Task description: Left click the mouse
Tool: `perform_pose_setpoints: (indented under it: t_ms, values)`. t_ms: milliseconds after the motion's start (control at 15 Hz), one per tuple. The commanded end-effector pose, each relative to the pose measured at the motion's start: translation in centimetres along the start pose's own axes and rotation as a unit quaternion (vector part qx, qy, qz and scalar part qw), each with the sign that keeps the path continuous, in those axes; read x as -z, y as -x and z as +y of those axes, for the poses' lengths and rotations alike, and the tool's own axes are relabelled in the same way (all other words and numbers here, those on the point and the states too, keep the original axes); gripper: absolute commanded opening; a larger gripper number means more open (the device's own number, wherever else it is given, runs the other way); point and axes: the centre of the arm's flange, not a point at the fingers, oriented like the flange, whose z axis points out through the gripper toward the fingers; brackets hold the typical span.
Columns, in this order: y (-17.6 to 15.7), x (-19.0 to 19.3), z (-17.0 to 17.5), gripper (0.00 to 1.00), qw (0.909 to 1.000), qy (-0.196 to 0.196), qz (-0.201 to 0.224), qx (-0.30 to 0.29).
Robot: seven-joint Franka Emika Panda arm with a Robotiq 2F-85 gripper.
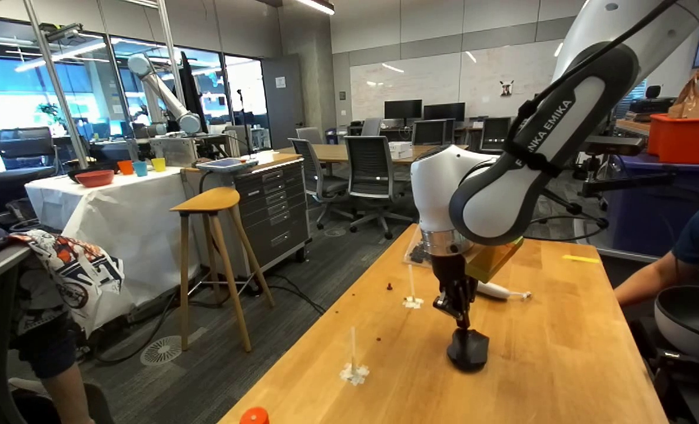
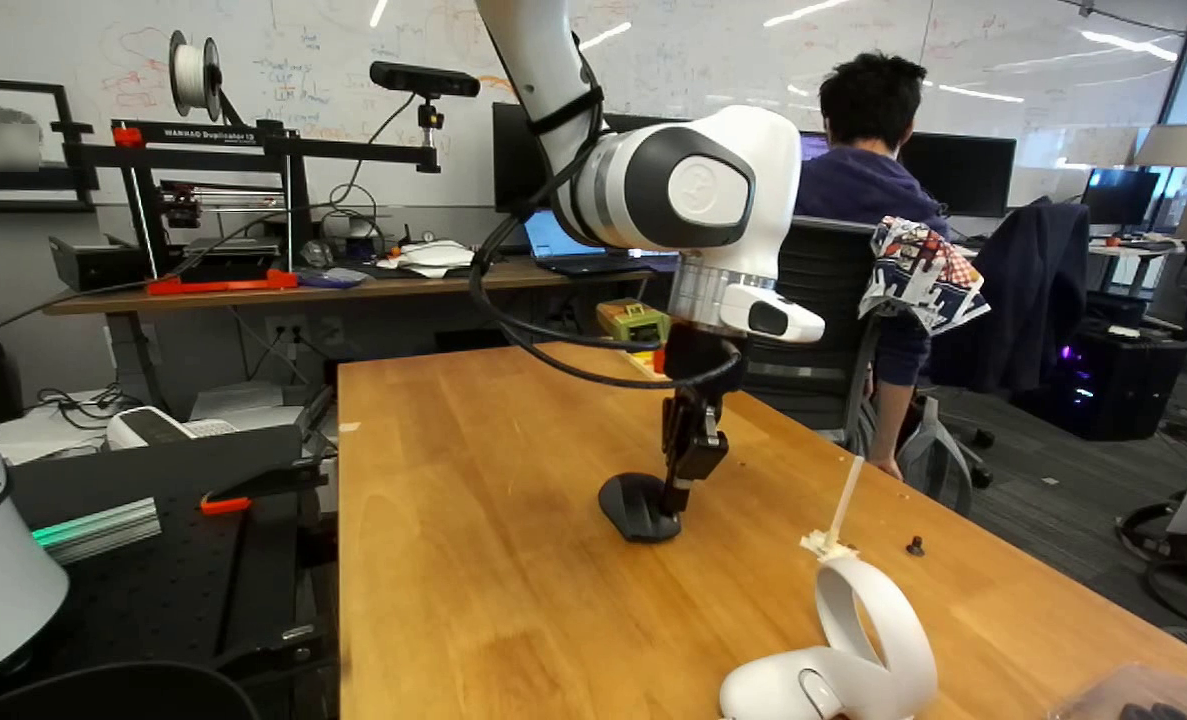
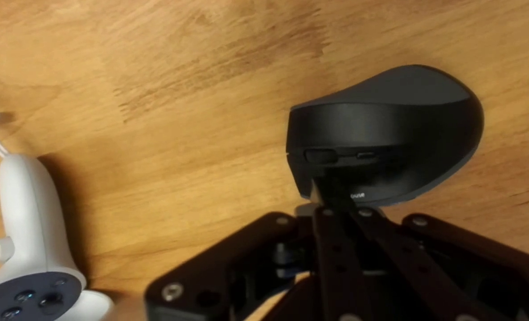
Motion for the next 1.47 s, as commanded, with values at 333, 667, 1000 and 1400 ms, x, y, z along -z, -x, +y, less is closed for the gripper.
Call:
perform_pose_setpoints:
  t_ms: [333, 667, 1000, 1400]
  values:
    - [0.9, 3.7, -0.4, 0.00, 0.9992, -0.038, -0.002, -0.010]
    - [0.8, 12.7, 0.1, 0.00, 0.9953, -0.089, 0.033, -0.018]
    - [1.2, 22.2, 0.6, 0.00, 0.9898, -0.116, 0.083, -0.014]
    - [2.8, 30.9, 1.5, 0.01, 0.9851, -0.150, 0.084, -0.005]
